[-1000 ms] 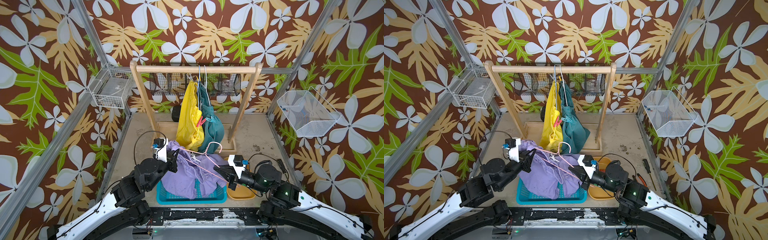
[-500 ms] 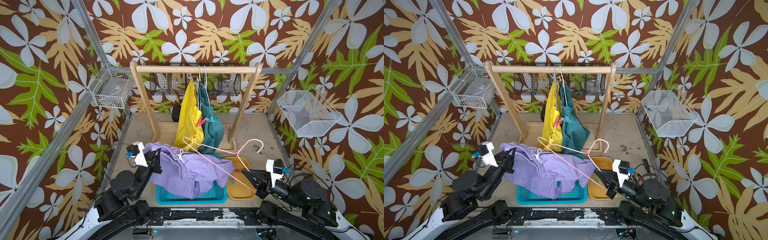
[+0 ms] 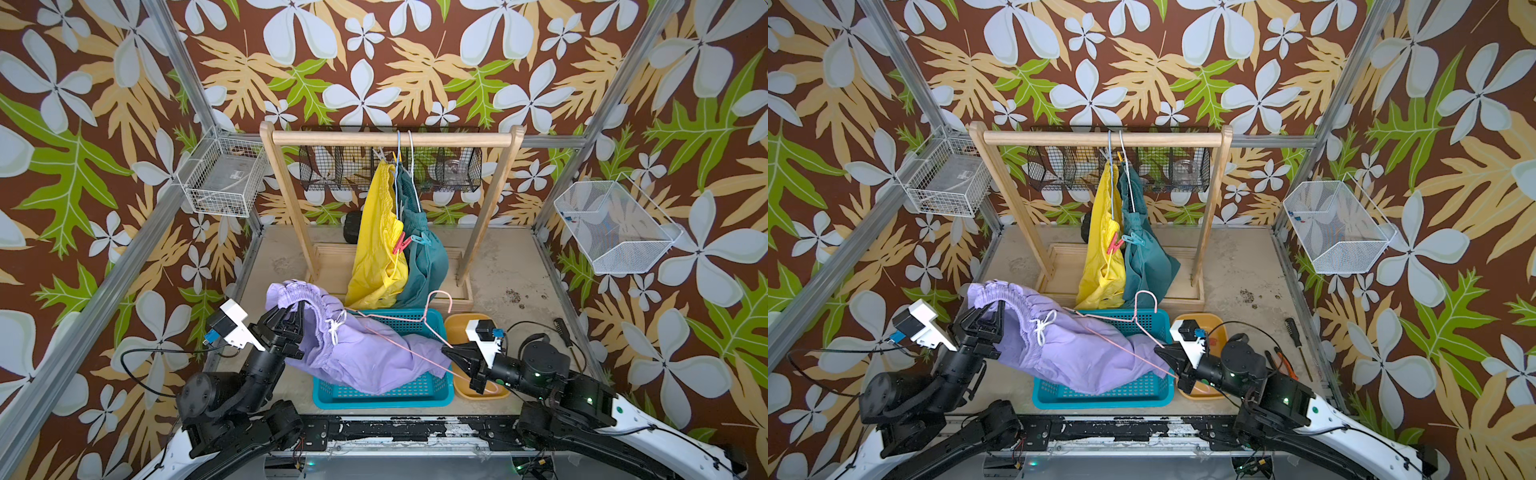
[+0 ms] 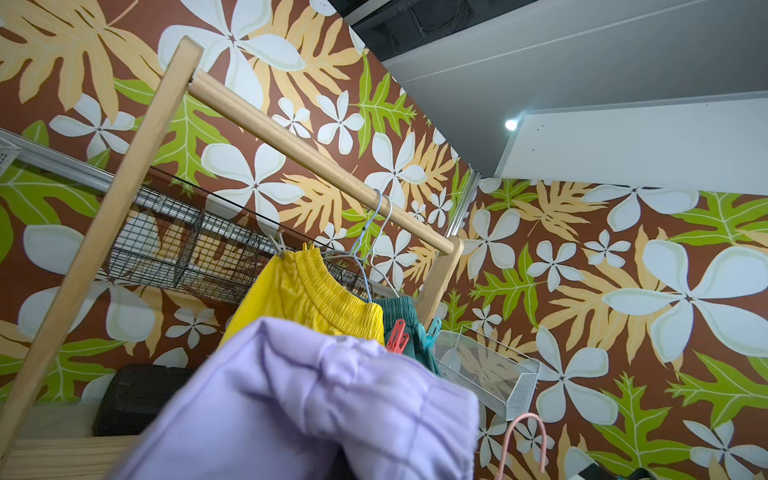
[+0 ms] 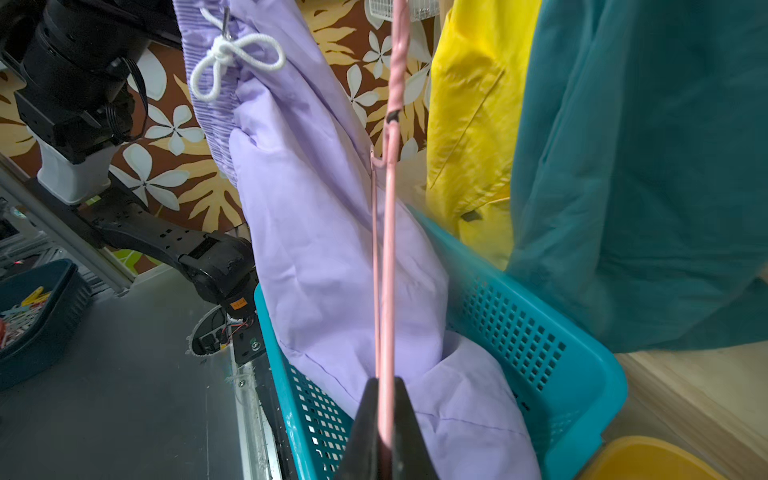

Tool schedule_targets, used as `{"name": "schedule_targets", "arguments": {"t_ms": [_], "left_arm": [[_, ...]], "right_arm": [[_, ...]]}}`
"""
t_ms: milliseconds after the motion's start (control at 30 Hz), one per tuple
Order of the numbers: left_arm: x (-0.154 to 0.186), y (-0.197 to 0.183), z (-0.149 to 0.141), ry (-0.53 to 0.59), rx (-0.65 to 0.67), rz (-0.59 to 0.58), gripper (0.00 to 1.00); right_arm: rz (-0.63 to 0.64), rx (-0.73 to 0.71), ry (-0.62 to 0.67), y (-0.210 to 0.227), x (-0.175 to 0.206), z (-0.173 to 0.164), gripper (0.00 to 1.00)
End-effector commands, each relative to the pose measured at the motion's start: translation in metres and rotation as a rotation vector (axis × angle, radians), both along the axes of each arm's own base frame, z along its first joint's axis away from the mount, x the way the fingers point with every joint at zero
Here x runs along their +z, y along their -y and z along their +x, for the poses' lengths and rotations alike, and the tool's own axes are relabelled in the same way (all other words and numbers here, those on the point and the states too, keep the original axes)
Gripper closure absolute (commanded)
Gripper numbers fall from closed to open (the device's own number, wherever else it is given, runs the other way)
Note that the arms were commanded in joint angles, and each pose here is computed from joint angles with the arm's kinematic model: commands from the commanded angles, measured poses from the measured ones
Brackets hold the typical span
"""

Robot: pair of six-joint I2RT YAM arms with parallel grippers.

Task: Remove the clothespins securing shorts to the hanger
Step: Remove the shorts from the hanger, then place the shorts in the basket.

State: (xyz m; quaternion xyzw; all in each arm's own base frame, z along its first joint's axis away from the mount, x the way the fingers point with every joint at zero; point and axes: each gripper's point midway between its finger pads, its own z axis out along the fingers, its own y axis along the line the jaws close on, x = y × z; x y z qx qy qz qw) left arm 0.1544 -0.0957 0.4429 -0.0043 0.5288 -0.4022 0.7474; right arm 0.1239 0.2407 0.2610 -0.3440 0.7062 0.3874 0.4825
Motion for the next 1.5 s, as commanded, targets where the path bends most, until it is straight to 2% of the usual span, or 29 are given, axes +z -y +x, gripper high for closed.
{"name": "schedule_targets", "arguments": {"t_ms": [0,100,200,300,400,600,767,900,1067,1200,1467], "left_arm": [[0.013,0.013,-0.003,0.053,-0.048,0.003,1.0],[-0.004,0.035,0.011,-0.009,-0.064,0.09,1.0],[-0.029,0.057,0.023,-0.081,-0.096,0.162,1.0],[-0.054,0.071,0.027,-0.133,-0.144,0.167,1.0],[-0.075,0.08,0.026,-0.168,-0.203,0.117,1.0],[-0.121,0.094,0.024,-0.257,-0.317,0.03,1.0],[-0.168,0.105,0.026,-0.379,-0.386,-0.047,1.0],[-0.204,0.109,0.033,-0.466,-0.357,-0.003,1.0],[-0.26,0.125,0.044,-0.618,-0.317,0.146,1.0],[-0.3,0.141,0.041,-0.737,-0.309,0.239,1.0],[-0.348,0.148,0.03,-0.89,-0.295,0.256,1.0]], "right_arm": [[0.175,0.122,-0.017,-0.021,0.029,-0.015,1.0],[0.187,0.103,-0.018,-0.018,0.032,-0.013,1.0],[0.148,-0.049,0.032,0.007,0.043,0.004,1.0],[0.078,-0.208,0.048,0.041,0.061,0.017,1.0],[0.028,-0.27,0.039,0.063,0.079,0.016,1.0],[0.068,-0.26,0.125,0.072,0.113,0.011,1.0],[0.074,-0.207,0.184,0.047,0.127,0.016,1.0],[0.054,-0.179,0.196,0.025,0.123,0.025,1.0],[0.014,-0.164,0.186,0.002,0.109,0.036,1.0],[-0.003,-0.136,0.163,-0.011,0.1,0.044,1.0],[0.048,-0.035,0.097,-0.024,0.093,0.067,1.0]]}}
